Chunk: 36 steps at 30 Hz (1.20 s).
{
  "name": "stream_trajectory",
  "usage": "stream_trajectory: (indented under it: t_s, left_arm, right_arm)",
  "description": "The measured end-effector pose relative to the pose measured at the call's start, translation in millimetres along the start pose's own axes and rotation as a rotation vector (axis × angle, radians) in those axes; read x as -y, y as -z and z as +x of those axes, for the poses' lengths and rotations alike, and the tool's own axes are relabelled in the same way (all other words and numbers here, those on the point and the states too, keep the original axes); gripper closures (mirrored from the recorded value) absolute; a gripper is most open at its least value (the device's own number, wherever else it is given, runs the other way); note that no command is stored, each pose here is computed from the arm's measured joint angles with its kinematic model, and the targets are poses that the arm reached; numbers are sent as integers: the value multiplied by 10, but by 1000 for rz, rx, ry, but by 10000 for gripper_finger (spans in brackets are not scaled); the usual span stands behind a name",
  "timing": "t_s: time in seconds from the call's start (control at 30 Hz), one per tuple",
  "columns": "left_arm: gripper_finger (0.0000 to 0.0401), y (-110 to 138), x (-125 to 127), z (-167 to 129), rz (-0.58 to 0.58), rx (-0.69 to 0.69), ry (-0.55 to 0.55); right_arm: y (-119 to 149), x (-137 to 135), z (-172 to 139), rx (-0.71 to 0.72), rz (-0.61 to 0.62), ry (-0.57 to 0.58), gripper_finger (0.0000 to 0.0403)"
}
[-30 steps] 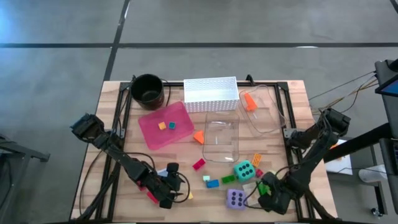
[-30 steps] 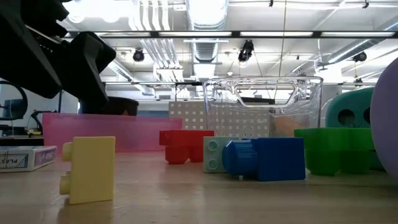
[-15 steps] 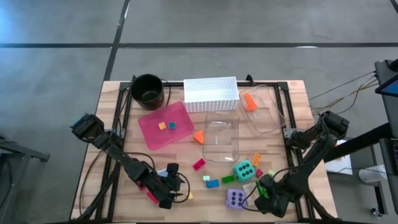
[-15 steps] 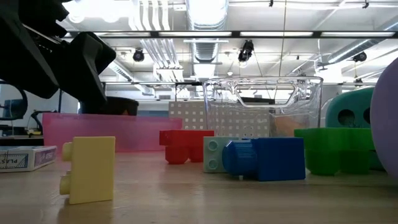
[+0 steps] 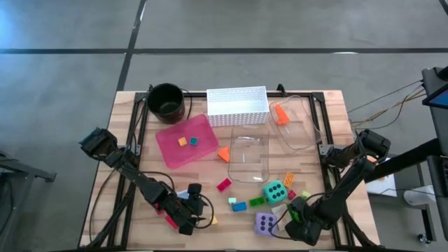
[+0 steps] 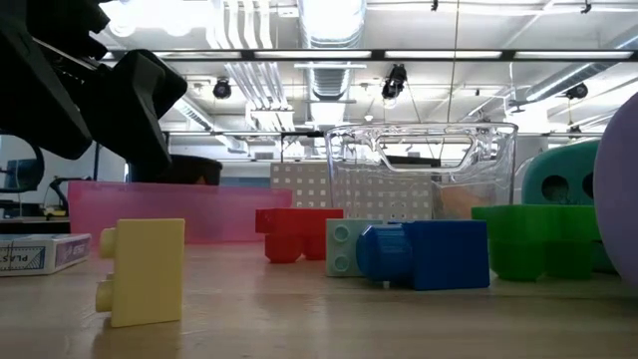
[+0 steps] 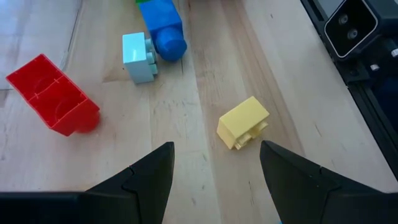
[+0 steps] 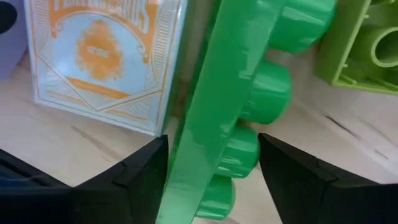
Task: Pick & Place Toys
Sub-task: Put the bottom large green game piece into the top transparent bin
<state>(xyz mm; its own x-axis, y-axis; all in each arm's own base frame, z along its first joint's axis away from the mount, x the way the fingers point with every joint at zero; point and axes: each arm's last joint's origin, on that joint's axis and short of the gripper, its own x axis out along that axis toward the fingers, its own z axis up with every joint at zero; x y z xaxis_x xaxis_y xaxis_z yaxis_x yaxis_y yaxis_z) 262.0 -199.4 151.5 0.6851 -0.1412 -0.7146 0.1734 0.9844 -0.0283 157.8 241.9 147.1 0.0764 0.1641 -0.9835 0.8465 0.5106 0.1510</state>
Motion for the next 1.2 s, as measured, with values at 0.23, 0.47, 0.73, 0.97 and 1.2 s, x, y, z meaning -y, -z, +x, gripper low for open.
stream_trajectory:
  t_s: [0.23, 0.47, 0.73, 0.97, 1.2]
  left_arm:
    - [159, 0, 0, 0, 0, 0, 0]
    - [159, -1, -3, 1, 0, 1, -3]
    - [159, -1, -3, 1, 0, 1, -3]
    - [159, -1, -3, 1, 0, 1, -3]
    - [159, -1, -3, 1, 0, 1, -3]
  right_arm:
    - [-2, 4, 5, 0, -15, 0, 219]
    - [-10, 19, 15, 3, -64, 7, 201]
    - [-12, 24, 6, 6, -107, 7, 196]
    - [-15, 30, 0, 8, -113, 11, 195]
    - [-15, 29, 0, 7, -113, 11, 195]
